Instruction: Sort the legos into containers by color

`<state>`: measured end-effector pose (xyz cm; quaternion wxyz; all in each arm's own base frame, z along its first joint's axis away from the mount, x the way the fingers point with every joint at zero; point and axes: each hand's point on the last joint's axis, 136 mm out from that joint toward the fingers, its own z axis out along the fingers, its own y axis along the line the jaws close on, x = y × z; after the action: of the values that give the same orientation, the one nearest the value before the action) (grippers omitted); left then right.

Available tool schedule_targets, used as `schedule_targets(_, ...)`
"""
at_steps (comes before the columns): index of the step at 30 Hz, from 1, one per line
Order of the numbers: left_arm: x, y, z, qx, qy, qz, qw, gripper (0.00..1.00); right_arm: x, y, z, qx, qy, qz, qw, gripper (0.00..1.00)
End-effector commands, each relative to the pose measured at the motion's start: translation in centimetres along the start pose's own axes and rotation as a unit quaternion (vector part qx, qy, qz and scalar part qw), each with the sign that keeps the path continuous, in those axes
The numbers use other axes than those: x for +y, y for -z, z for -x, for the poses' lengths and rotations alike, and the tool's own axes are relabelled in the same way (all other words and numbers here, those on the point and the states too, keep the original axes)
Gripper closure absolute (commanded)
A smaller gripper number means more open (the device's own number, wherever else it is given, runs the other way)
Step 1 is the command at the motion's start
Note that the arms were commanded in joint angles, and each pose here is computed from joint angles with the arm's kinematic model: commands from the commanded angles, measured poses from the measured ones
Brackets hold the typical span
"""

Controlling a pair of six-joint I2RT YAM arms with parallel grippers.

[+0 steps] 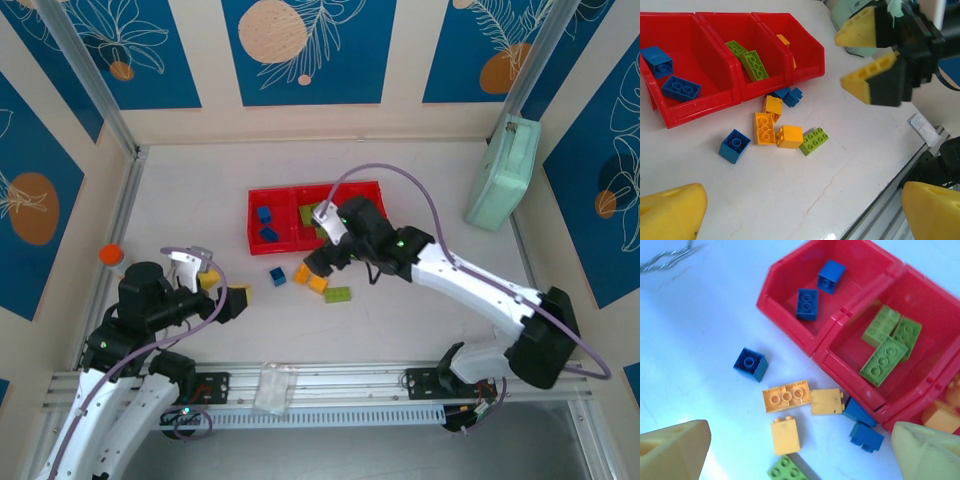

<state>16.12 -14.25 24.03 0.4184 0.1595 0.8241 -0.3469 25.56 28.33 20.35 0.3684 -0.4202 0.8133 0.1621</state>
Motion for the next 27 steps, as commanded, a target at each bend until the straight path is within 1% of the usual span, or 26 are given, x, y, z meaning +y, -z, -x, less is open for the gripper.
schedule_targets(1, -0.3, 0.2, 0.2, -0.003, -0.015, -0.004, 1.0, 0.01, 3.4, 0.4, -4.1, 0.009, 0.201, 0.078, 0.976, 0.04)
schedule_targets(2, -0.4, 0.2, 0.2, -0.004, -0.015, -0.003, 1.0, 0.01, 3.5, 0.3, -5.5, 0.016, 0.227, 0.076, 0.971, 0.01)
schedule_targets(4, -0.3, 0.2, 0.2, -0.003, -0.015, -0.002, 1.0, 0.01, 2.8, 0.0, -7.3, 0.036, 0.225, 0.072, 0.971, 0.0)
schedule_targets(5, -0.3, 0.2, 0.2, -0.004, -0.015, -0.002, 1.0, 0.01, 2.2, -0.4, -8.0, 0.05, 0.209, 0.068, 0.974, 0.01)
schedule_targets(7, -0.2, 0.1, 0.2, -0.002, -0.015, -0.002, 1.0, 0.01, 0.5, -1.6, -9.1, 0.076, 0.202, 0.032, 0.976, 0.04)
schedule_targets(10, -0.2, 0.0, 0.2, 0.0, -0.014, -0.002, 1.0, 0.01, 0.3, -3.4, -11.8, 0.128, 0.231, 0.037, 0.964, 0.06)
schedule_targets(13, -0.2, 0.0, 0.1, 0.001, -0.012, -0.001, 1.0, 0.01, 0.2, -5.1, -13.5, 0.176, 0.23, 0.05, 0.956, 0.09)
schedule_targets(17, -0.1, 0.1, 0.2, -0.001, -0.013, 0.002, 1.0, 0.01, 0.1, -7.2, -14.4, 0.189, 0.237, 0.055, 0.951, 0.14)
schedule_targets(24, 0.0, 0.0, 0.1, 0.001, -0.011, 0.003, 1.0, 0.01, 0.5, -8.8, -15.3, 0.195, 0.225, 0.08, 0.951, 0.18)
schedule_targets(25, 0.0, 0.0, 0.1, 0.002, -0.01, 0.004, 1.0, 0.01, 0.6, -9.0, -15.3, 0.195, 0.225, 0.085, 0.951, 0.2)
schedule_targets(27, 0.0, -0.1, 0.1, 0.003, -0.01, 0.004, 1.0, 0.01, 0.9, -9.4, -15.3, 0.193, 0.225, 0.092, 0.951, 0.26)
